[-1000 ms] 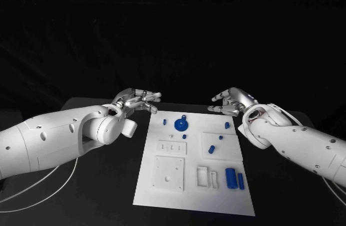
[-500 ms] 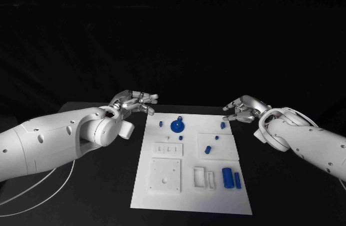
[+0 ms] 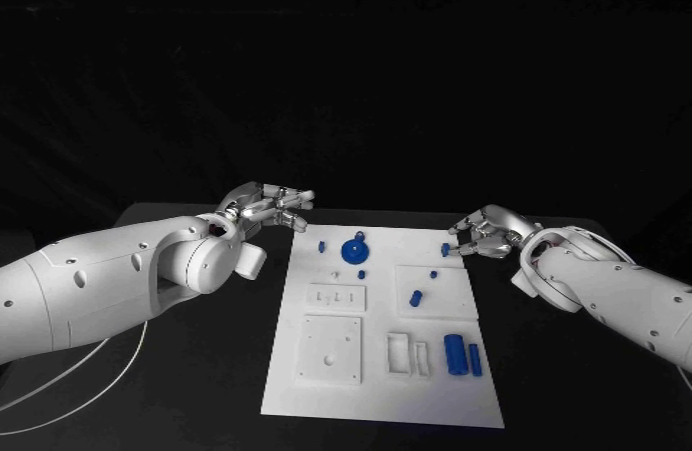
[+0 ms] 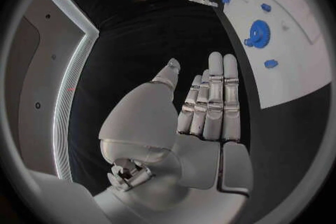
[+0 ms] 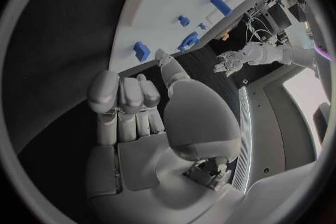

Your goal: Assemble the parts on the task board

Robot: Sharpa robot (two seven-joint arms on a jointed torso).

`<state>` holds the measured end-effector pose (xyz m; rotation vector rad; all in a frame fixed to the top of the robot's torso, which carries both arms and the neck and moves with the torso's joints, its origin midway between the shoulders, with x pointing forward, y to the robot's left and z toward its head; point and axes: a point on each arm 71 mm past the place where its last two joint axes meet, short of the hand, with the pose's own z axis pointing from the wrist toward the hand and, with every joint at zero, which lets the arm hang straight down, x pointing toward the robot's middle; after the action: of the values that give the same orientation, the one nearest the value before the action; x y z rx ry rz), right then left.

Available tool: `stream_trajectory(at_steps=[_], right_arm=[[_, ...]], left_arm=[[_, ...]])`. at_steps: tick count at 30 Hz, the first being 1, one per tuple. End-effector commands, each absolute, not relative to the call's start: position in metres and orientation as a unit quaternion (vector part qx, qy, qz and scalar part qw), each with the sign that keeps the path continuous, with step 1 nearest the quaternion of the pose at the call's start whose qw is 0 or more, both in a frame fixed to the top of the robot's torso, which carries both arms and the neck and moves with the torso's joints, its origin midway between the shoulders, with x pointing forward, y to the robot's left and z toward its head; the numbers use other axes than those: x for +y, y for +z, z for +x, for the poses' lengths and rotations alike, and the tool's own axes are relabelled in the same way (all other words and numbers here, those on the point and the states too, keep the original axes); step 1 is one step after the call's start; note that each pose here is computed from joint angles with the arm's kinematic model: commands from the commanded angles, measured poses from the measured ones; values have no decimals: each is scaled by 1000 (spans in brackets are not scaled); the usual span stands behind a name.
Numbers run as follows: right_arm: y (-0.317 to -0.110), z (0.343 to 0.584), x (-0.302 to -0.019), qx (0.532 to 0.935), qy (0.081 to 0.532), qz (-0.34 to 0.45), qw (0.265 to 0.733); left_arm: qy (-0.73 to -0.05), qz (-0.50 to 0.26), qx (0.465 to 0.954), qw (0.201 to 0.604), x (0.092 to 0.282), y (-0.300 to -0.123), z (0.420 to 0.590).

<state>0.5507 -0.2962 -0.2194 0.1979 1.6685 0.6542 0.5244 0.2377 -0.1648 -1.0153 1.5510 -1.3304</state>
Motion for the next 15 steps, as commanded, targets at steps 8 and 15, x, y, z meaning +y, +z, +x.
stream_trajectory(at_steps=[8,15], right_arm=[[-232,550,-297,738,290,86,604],[-237,550,-295,740,289,88,601]], left_arm=[[-535,-397,623,411,236,-165,524],[-535,-397,623,410,235,-166,524]])
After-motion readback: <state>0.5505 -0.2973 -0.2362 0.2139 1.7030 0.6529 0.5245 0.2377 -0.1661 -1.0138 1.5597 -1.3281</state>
